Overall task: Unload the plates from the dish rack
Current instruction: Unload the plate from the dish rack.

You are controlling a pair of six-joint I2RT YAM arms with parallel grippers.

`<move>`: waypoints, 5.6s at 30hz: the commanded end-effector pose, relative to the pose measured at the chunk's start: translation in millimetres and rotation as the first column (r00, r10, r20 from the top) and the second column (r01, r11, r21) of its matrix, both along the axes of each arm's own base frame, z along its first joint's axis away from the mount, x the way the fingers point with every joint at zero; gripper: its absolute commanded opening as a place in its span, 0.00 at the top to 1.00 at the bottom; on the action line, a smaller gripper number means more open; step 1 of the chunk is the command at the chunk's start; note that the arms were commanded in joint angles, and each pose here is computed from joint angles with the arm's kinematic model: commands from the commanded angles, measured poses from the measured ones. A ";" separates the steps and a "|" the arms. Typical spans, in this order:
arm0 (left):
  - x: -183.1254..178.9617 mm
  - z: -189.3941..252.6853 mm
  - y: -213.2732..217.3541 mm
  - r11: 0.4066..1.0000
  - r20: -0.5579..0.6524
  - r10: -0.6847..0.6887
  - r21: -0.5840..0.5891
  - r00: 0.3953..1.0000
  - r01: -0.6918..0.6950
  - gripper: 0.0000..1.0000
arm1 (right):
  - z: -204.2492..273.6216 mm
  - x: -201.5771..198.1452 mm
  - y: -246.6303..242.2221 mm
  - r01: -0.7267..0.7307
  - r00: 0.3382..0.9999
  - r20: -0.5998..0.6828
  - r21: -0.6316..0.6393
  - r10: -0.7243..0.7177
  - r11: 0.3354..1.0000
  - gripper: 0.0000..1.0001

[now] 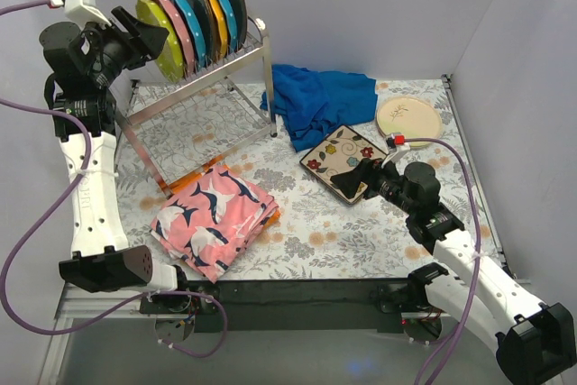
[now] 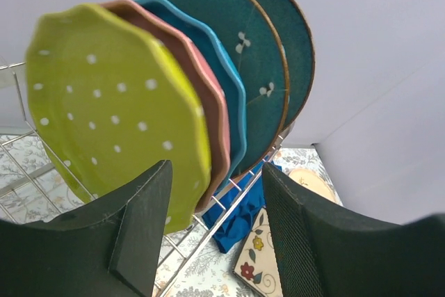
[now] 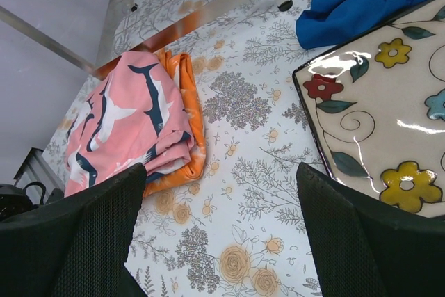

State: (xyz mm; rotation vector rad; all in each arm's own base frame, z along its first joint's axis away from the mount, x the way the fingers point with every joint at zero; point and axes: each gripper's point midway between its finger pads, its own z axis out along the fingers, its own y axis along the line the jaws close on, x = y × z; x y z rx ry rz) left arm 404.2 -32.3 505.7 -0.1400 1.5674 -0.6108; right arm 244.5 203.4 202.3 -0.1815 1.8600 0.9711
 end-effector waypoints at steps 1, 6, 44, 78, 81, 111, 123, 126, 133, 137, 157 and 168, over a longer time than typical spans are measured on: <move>-3.3 -5.9 -0.4 1.000 -0.001 -0.021 -0.005 1.000 0.021 0.48 | 16.9 -1.8 6.7 -0.034 0.998 0.061 0.041 0.031 0.999 0.08; -5.9 -3.4 2.5 1.000 0.018 -0.005 0.017 1.000 0.004 0.49 | 20.5 -1.8 4.1 -0.024 0.996 0.081 0.039 0.020 0.999 0.09; 29.8 -8.4 -4.9 0.995 0.128 -0.100 0.041 0.987 0.095 0.63 | 23.4 -2.7 6.5 -0.026 0.992 0.123 0.014 0.024 1.000 0.11; 40.3 -12.2 -12.9 0.972 0.101 -0.215 -0.072 0.971 0.223 0.74 | 28.9 -3.4 6.0 -0.016 0.988 0.155 0.005 0.015 1.000 0.12; 37.2 -12.2 -16.5 0.964 0.098 -0.239 -0.092 0.966 0.248 1.00 | 28.9 -2.8 5.1 -0.008 0.988 0.157 0.004 0.008 1.000 0.12; -5.8 53.1 -8.7 0.991 0.291 -0.129 0.018 0.948 0.129 1.00 | 29.9 -3.4 10.7 -0.036 0.987 0.156 -0.005 0.037 0.999 0.12; -13.5 56.6 -3.4 0.997 0.289 -0.078 0.016 0.954 0.077 1.00 | 30.8 -4.2 10.8 -0.035 0.986 0.164 -0.007 0.036 0.999 0.12; -16.9 60.6 -3.5 0.997 0.302 -0.079 0.026 0.950 0.074 1.00 | 29.9 -4.4 11.1 -0.037 0.986 0.163 -0.011 0.038 0.999 0.12; -16.8 69.8 -10.0 0.993 0.320 -0.121 0.027 0.940 0.119 1.00 | 34.9 -5.4 9.0 -0.030 0.982 0.184 -0.008 0.031 1.000 0.12; -16.6 75.3 -10.5 0.992 0.339 -0.123 0.018 0.933 0.125 1.00 | 35.9 -6.3 10.2 -0.039 0.982 0.187 -0.008 0.040 0.999 0.12; -27.5 106.0 -11.4 0.992 0.391 -0.112 -0.002 0.914 0.122 1.00 | 39.9 -2.0 3.9 0.003 0.982 0.190 -0.030 0.003 1.000 0.12; -21.2 119.9 -6.9 0.995 0.432 -0.098 0.019 0.896 0.100 1.00 | 41.4 -3.5 3.9 0.000 0.980 0.197 -0.031 0.007 1.000 0.12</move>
